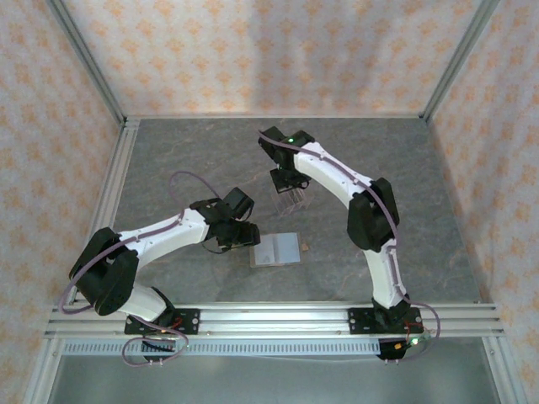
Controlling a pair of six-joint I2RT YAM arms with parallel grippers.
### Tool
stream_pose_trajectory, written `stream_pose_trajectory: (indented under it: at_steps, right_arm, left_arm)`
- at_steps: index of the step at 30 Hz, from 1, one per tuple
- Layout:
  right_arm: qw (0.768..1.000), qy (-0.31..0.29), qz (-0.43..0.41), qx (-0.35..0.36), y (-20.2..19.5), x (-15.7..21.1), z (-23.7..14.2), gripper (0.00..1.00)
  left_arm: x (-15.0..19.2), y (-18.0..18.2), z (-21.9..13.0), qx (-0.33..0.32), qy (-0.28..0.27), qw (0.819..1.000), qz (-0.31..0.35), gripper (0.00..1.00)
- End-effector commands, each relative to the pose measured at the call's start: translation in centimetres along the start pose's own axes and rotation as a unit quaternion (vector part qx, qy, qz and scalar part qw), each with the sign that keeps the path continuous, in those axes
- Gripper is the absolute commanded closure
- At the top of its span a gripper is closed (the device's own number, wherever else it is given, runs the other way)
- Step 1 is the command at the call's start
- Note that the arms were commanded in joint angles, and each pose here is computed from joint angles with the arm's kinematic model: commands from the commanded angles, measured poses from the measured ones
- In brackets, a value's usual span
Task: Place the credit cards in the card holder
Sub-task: Pick up the credit card from the storage box, then insert the credit card into the card slot.
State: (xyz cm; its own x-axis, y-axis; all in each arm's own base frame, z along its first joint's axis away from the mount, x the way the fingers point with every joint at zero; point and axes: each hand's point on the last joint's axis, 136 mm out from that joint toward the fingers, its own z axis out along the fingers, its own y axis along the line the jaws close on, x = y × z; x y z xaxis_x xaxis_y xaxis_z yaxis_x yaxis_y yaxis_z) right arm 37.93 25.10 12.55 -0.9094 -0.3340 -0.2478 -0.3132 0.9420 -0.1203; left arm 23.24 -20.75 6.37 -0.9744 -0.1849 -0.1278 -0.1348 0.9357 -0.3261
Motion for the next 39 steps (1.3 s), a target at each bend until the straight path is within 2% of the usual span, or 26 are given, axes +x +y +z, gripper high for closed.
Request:
stream_pose_trajectory:
  at_steps: [1, 4, 7, 14, 18, 27, 39]
  right_arm:
    - [0.998, -0.056, 0.02, 0.005, -1.6, -0.5, -5.7, 1.0]
    - [0.996, -0.08, 0.04, -0.03, -1.1, 0.7, -7.5, 1.0]
    - [0.986, -0.098, 0.07, -0.112, 0.6, 2.7, -8.3, 1.0]
    - [0.94, -0.144, 0.135, -0.278, 3.9, 7.5, -8.7, 1.0]
    - [0.915, -0.152, 0.162, -0.337, 5.1, 9.5, -8.1, 1.0]
    - [0.894, -0.139, 0.186, -0.383, 7.0, 12.4, -4.9, 1.0]
    - [0.895, -0.119, 0.192, -0.385, 7.7, 14.0, -1.6, 1.0]
  left_arm:
    - [-0.8, 0.0, -1.0, -0.008, -0.011, 1.0, 0.011, 0.42]
    - [-1.0, -0.2, -1.1, -0.009, -0.01, 1.0, 0.014, 0.41]
    - [-1.0, -0.3, -1.0, -0.011, -0.007, 1.0, 0.017, 0.41]
    - [-1.0, -0.9, -0.1, -0.02, 0.009, 0.999, 0.03, 0.43]
    - [-0.9, -1.2, 0.6, -0.037, 0.02, 0.998, 0.042, 0.45]
    - [-0.4, -0.8, 2.4, -0.077, 0.038, 0.995, 0.056, 0.5]
    - [0.4, 0.7, 3.7, -0.103, 0.053, 0.992, 0.053, 0.54]
